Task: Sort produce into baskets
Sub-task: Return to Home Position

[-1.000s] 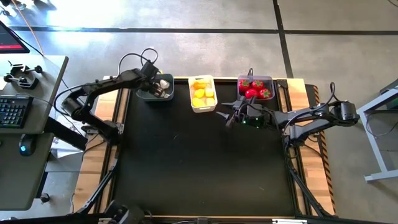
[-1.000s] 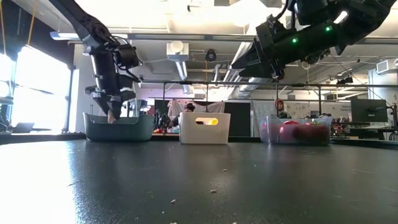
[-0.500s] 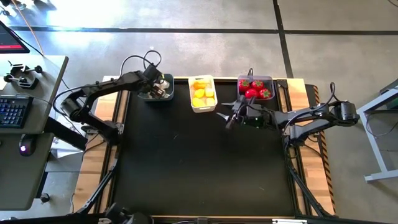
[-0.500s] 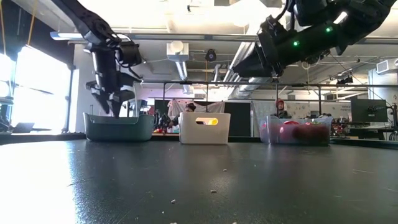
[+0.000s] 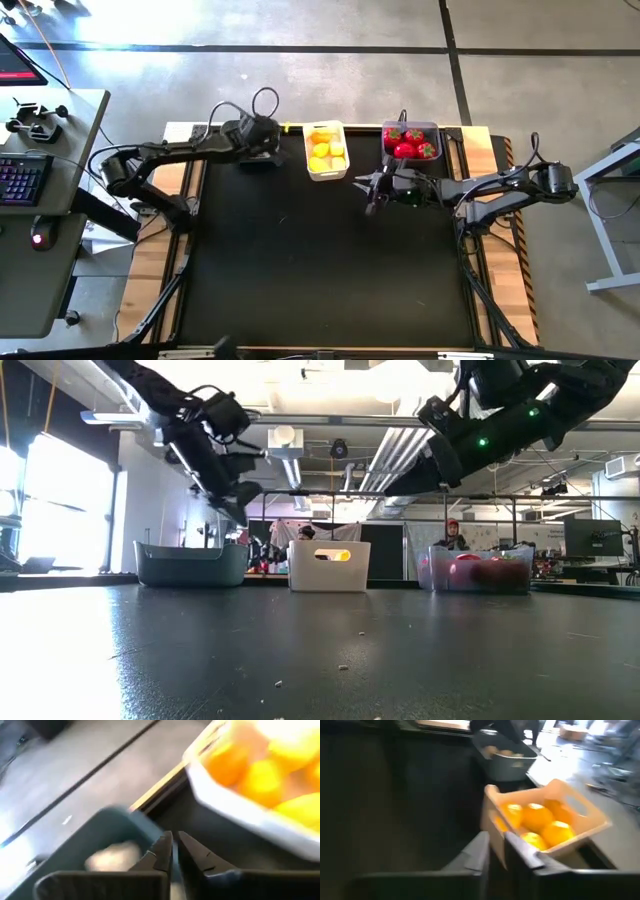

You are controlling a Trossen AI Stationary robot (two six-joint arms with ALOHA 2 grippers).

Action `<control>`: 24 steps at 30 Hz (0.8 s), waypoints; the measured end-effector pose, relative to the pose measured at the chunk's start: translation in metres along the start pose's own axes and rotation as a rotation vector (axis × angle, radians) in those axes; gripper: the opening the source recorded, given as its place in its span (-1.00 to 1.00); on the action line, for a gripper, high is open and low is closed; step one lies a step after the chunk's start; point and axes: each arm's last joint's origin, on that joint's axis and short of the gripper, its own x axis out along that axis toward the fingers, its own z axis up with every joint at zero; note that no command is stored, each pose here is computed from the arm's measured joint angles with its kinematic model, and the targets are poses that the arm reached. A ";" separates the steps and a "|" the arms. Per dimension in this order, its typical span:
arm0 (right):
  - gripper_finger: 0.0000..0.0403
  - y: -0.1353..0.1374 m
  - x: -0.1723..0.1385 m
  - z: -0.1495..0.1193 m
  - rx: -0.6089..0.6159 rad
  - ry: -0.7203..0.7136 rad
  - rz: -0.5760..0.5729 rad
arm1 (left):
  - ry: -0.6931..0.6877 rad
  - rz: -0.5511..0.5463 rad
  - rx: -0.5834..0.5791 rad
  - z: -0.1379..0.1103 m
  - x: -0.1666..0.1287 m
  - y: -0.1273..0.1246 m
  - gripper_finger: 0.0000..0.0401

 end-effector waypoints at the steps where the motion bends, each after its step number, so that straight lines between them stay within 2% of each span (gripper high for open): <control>1: -0.82 0.000 0.000 0.000 -0.002 -0.003 0.030 | -0.045 -0.033 0.002 -0.002 0.000 -0.005 -0.96; 3: -0.95 0.001 0.000 0.000 0.000 -0.022 0.125 | -0.152 -0.105 -0.006 -0.006 -0.002 -0.014 -0.97; 7: -0.93 0.000 -0.001 -0.008 0.023 -0.079 0.219 | -0.311 -0.240 0.009 -0.017 -0.006 -0.028 -0.97; 17: -1.00 -0.007 -0.022 -0.021 0.036 -0.164 0.201 | -0.584 -0.468 0.103 -0.044 -0.028 -0.050 -1.00; 21: -1.00 -0.011 -0.038 -0.025 0.040 -0.177 0.162 | -0.611 -0.534 0.113 -0.047 -0.034 -0.049 -1.00; 24: -1.00 -0.014 -0.053 -0.034 0.049 -0.210 0.158 | -0.613 -0.542 0.116 -0.046 -0.038 -0.047 -1.00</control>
